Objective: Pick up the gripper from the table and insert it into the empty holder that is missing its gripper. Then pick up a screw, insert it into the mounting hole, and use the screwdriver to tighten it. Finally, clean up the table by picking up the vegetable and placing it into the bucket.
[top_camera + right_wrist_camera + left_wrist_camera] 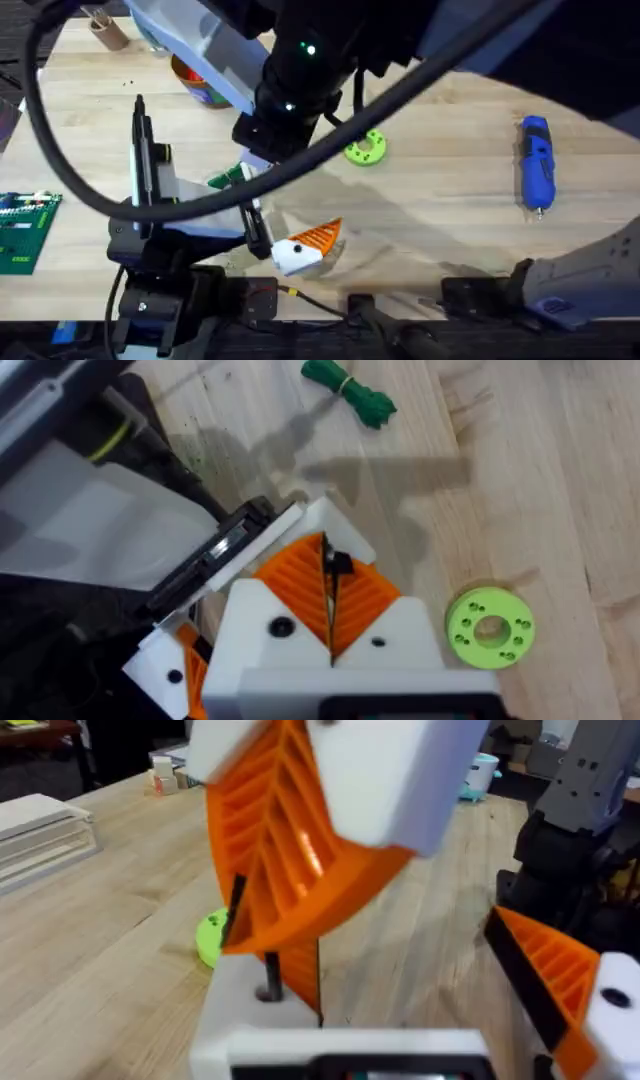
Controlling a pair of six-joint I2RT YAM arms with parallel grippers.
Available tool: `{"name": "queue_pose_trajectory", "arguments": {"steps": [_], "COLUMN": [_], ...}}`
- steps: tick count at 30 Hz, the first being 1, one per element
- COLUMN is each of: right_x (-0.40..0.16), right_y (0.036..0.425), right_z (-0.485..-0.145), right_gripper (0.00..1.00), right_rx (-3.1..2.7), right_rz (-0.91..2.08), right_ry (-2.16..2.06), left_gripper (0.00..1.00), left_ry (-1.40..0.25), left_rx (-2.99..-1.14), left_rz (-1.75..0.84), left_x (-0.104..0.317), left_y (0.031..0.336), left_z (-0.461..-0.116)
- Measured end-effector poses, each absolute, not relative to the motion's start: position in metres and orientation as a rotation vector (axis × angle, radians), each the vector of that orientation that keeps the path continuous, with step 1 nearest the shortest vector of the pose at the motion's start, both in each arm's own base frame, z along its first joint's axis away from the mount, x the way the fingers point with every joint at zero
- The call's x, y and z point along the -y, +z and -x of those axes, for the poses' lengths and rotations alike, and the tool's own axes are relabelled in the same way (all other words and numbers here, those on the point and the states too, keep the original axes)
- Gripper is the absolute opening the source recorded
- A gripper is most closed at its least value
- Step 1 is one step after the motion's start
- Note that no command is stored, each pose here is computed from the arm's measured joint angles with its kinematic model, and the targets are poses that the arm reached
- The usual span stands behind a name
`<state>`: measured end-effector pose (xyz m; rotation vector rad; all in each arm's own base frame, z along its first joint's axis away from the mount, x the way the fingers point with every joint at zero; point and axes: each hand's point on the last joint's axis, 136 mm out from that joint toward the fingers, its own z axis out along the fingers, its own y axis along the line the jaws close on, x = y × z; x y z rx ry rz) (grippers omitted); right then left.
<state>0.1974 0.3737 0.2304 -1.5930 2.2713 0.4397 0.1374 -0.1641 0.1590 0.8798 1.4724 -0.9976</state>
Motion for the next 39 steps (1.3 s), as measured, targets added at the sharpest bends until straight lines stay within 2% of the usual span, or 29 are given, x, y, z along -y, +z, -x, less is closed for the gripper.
{"name": "queue_pose_trajectory", "arguments": {"steps": [39], "right_x": [-0.3689], "right_y": [0.2284], "right_z": [-0.1995], "right_gripper": [0.009], "right_rx": [-2.284], "right_rz": [1.59], "right_ry": [0.4], "left_gripper": [0.993], "left_ry": [-0.998], "left_rx": [-1.472], "left_rz": [-0.88], "left_x": [0.1641], "left_y": [0.1589], "left_z": [-0.1374]}}
